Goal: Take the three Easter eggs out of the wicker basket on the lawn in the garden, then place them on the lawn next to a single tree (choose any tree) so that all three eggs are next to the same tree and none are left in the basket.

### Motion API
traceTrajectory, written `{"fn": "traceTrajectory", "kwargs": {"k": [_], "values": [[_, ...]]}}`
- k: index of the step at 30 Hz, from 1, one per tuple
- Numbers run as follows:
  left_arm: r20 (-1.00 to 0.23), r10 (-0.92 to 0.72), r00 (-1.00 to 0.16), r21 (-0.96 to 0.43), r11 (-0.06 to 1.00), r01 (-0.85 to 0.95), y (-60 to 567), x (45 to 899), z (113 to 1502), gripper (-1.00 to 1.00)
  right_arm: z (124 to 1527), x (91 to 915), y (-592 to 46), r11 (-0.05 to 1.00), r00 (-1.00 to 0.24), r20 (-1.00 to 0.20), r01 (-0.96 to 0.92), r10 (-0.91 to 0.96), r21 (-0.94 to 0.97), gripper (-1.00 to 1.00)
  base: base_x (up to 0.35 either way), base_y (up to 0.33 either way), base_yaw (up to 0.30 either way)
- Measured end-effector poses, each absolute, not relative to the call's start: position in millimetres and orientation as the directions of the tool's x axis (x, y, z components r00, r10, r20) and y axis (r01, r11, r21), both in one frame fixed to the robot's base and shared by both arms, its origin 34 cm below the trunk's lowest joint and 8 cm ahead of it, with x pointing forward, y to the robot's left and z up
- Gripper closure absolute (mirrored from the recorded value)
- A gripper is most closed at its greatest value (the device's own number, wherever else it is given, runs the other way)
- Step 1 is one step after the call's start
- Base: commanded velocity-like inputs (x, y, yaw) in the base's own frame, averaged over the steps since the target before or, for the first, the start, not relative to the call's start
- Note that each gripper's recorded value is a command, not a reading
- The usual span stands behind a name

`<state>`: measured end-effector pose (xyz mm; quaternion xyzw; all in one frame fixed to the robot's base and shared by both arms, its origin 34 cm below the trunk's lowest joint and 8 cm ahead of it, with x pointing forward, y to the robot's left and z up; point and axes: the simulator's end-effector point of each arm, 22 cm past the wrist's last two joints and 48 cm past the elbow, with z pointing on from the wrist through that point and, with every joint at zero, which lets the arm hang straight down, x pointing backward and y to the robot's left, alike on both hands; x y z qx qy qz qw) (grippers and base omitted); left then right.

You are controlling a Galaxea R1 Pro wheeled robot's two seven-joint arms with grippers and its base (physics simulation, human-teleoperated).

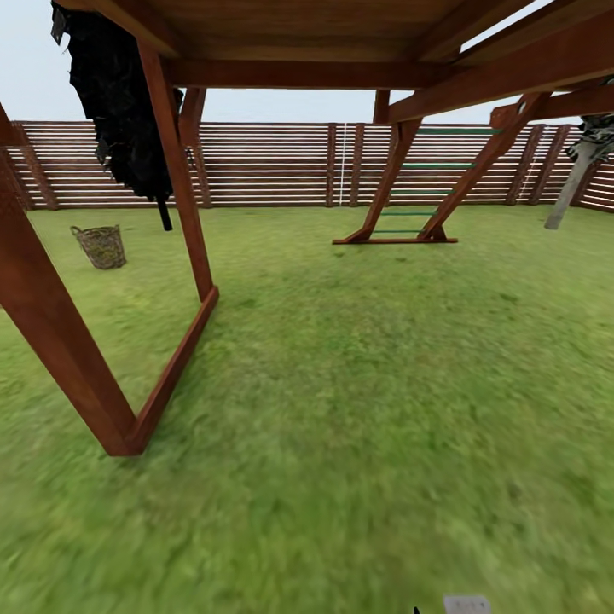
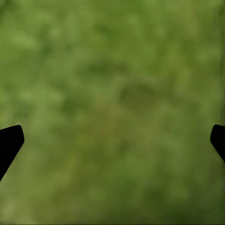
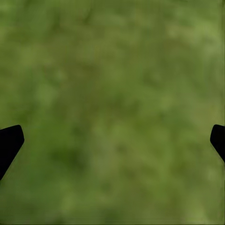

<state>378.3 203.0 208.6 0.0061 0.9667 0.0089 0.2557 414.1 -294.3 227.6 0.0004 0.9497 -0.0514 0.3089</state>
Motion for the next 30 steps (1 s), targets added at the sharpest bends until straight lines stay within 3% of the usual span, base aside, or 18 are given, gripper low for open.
{"fn": "traceTrajectory", "kwargs": {"k": [30], "values": [[-0.490,0.017,-0.871,0.021,1.000,0.008,203.0,376.3,207.6,-1.00,227.6,414.1,-293.9,0.995,-0.809,-0.587,0.029,-0.034,-0.098,-1.00,0.335,-0.001,0.000]]}}
